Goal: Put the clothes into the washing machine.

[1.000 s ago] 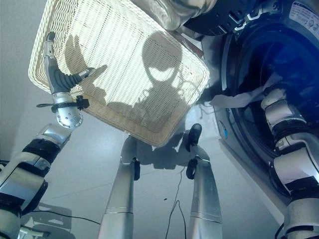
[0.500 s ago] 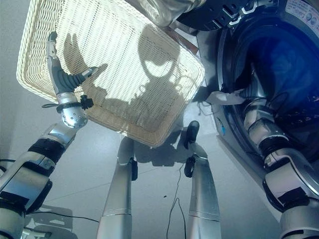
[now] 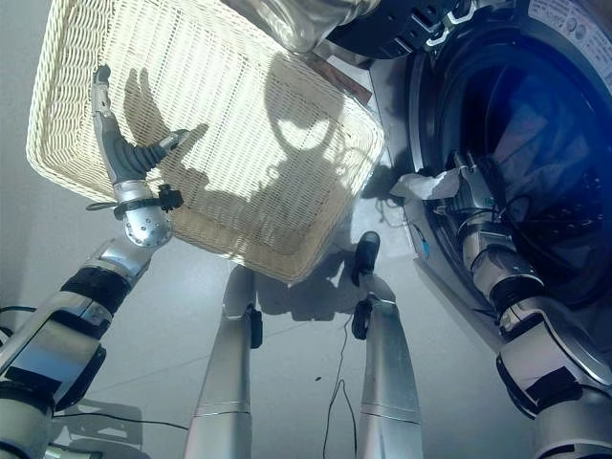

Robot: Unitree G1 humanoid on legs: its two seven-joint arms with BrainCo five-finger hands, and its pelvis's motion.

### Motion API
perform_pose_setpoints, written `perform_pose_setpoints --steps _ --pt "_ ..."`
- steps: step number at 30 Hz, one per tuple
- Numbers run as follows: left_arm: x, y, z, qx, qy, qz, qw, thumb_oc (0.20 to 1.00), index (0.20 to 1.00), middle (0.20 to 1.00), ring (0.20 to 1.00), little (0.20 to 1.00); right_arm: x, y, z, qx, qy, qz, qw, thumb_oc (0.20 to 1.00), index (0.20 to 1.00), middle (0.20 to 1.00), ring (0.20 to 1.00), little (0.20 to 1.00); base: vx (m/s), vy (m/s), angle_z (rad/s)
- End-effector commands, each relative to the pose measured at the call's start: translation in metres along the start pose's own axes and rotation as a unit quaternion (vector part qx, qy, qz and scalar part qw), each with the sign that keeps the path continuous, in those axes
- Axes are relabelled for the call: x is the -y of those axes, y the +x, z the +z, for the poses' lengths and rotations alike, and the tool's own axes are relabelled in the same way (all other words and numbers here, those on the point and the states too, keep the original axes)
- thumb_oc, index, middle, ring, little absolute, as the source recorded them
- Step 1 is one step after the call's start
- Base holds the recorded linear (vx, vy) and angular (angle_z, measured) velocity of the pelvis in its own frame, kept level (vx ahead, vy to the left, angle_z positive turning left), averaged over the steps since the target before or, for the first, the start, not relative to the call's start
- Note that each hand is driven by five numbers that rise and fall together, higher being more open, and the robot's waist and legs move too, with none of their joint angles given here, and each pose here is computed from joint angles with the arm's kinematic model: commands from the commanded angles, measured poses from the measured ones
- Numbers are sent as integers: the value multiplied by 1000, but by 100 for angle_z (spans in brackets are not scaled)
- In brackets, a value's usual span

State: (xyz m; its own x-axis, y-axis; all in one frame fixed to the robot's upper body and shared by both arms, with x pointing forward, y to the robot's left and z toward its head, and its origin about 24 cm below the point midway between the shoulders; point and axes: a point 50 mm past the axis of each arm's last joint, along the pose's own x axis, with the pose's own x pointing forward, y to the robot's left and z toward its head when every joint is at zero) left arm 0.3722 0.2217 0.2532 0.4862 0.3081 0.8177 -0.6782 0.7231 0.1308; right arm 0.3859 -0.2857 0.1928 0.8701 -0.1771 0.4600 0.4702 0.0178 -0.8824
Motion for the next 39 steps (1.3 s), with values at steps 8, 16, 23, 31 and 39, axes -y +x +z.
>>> perform_pose_setpoints --steps 8,16,23,31,39 --pt "12 13 22 27 -36 36 998 1000 1000 1000 1000 1000 -5 5 9 -6 -94 26 995 200 200 200 200 200 0 0 0" --pt "16 11 25 24 -43 37 998 1000 1000 1000 1000 1000 -10 6 16 5 -127 43 991 200 200 200 200 200 1 4 0" --pt "17 10 24 23 -45 36 998 1000 1000 1000 1000 1000 -10 4 14 -9 -106 30 994 200 200 200 200 200 0 0 0" --pt "14 4 19 20 -43 36 998 1000 1000 1000 1000 1000 3 1 -15 -183 128 -68 972 200 200 200 200 200 0 0 0" --pt "8 -17 6 19 -31 32 999 1000 1000 1000 1000 1000 63 -5 -90 -401 500 -344 686 200 200 200 200 200 3 -11 0"
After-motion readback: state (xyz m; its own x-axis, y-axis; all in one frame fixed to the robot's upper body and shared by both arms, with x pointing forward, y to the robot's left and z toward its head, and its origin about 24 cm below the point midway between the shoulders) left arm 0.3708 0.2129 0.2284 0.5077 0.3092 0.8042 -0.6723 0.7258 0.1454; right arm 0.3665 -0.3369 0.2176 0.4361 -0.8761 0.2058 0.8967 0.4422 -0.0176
